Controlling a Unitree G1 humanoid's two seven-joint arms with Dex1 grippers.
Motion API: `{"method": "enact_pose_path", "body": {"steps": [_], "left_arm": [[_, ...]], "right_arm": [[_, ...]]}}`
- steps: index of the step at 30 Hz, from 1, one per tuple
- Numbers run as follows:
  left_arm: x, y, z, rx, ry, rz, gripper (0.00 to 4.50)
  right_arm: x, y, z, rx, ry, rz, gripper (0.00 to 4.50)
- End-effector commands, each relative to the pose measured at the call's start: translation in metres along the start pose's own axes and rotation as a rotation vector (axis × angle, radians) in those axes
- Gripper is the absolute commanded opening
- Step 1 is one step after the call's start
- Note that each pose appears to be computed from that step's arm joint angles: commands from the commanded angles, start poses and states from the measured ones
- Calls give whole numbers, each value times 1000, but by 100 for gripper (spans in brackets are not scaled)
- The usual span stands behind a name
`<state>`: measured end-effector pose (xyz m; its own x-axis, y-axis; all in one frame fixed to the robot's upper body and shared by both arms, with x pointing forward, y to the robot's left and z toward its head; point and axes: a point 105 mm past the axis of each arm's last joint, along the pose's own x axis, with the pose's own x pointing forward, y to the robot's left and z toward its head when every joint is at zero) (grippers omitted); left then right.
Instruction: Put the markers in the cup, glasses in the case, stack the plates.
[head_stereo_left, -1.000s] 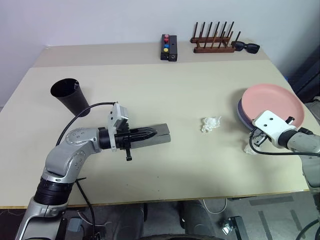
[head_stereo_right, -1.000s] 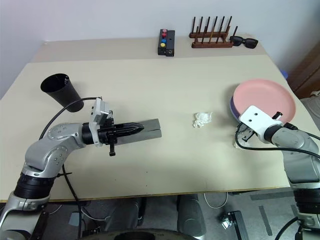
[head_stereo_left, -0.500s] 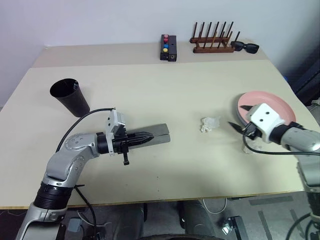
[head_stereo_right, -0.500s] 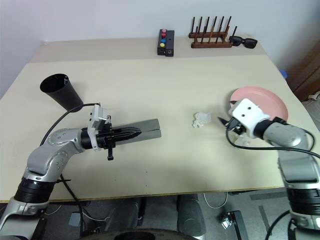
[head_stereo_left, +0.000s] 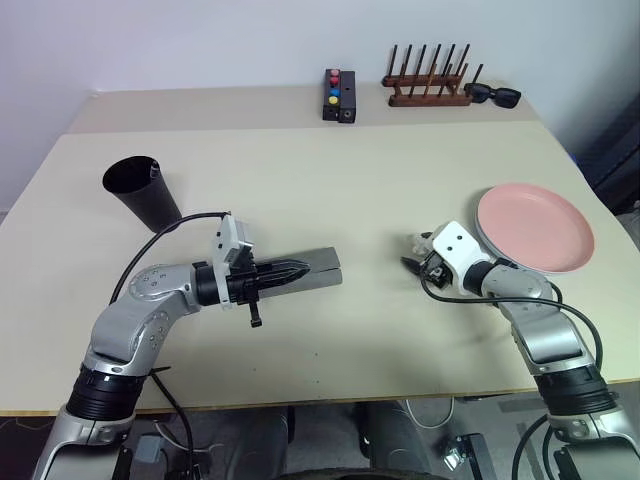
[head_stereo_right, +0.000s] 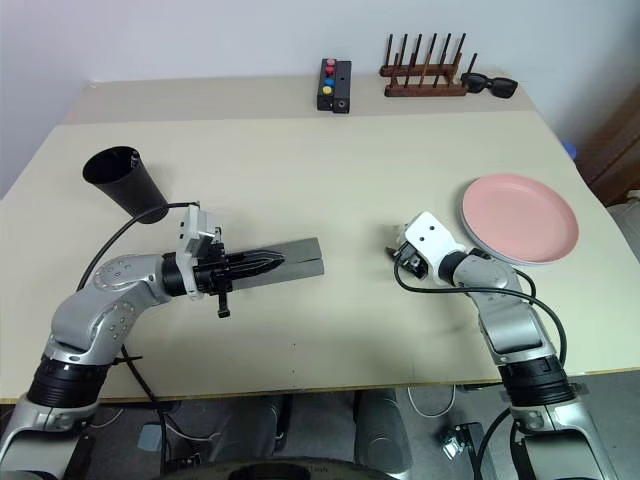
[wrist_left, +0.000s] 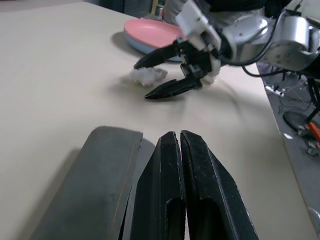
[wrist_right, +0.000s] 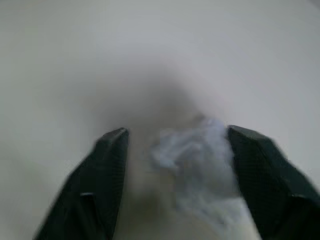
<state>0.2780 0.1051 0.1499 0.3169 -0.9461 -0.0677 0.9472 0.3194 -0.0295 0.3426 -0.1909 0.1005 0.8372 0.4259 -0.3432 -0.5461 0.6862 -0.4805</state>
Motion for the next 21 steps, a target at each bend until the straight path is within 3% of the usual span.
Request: {"method": "enact_pose_path", "body": {"steps": [1, 4, 8, 12, 17, 21], "left_arm": [[-1, -3, 9, 20, -29, 5, 6], [1, -3, 12, 19, -34, 6, 6], [6, -3, 16, 21, -43, 1, 6], [8, -2, 18, 23, -46, 0, 6], [10, 1, 26, 32, -67, 3, 6], [13, 0, 31, 37, -77, -8, 6]], "right_arm": [[-5, -12, 8, -30, -23, -38, 138], [-8, -14, 11, -36, -31, -44, 1], [-18, -27, 29, -75, -92, -104, 1], [-43, -78, 42, -96, -100, -324, 1], [-76, -122, 7, -122, 77, -483, 1], [-82, -128, -18, -64, 139, -492, 1]]}}
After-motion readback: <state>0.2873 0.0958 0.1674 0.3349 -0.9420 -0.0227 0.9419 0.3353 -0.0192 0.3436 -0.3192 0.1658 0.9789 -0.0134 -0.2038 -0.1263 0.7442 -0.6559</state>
